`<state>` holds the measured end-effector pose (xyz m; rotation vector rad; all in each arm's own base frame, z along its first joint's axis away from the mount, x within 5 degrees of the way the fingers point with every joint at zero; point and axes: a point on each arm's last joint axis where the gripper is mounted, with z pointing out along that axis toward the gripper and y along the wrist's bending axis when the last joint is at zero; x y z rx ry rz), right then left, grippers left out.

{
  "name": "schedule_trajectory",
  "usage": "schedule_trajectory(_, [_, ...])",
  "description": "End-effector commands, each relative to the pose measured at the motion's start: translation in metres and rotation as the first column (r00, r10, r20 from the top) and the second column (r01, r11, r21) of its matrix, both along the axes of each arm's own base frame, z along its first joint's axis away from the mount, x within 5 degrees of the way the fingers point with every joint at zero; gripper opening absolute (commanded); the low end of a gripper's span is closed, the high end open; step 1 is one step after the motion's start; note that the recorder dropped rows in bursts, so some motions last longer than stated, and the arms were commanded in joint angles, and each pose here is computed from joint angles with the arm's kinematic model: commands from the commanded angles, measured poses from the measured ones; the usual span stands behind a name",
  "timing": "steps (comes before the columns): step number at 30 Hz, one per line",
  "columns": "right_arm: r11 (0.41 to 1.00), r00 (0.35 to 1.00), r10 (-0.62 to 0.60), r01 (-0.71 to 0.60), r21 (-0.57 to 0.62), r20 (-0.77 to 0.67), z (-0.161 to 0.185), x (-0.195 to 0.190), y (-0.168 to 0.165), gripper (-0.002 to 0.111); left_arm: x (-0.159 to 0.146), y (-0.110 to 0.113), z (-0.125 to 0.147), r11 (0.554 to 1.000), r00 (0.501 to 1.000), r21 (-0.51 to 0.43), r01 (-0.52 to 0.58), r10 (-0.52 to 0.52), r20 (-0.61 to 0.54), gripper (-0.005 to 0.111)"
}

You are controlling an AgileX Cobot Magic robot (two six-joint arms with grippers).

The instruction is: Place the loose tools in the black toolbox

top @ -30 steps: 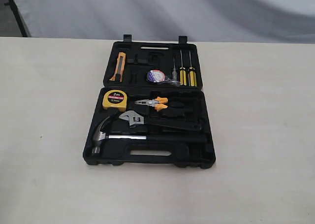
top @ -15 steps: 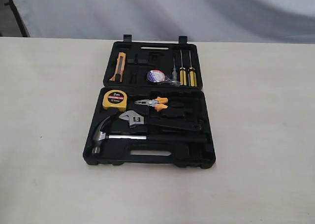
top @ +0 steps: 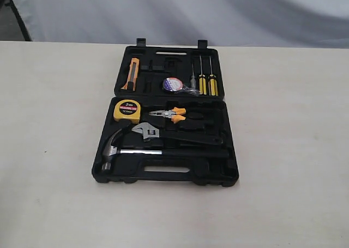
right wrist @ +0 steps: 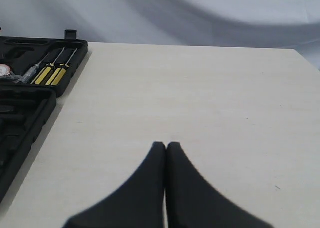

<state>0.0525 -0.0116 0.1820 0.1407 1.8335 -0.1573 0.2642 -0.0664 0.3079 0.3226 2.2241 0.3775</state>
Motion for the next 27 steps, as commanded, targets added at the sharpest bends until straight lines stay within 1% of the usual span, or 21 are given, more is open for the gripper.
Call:
schedule_trajectory(1, [1.0,1.0,-0.004,0.004,-0.017,0.001,-0.0002,-0.0004,-0.0005,-0.001,-0.0016,0.0001,-0.0007,1.0,1.0,-0.027,-0.001,0.001,0.005,0.001])
schedule_trajectory(27, [1.0,1.0,-0.01,0.01,0.005,0.008,0.0,-0.0004,-0.0005,-0.001,-0.0016,0.0001,-0.0007,1.0,1.0,-0.027,-0.001,0.001,0.005,0.001])
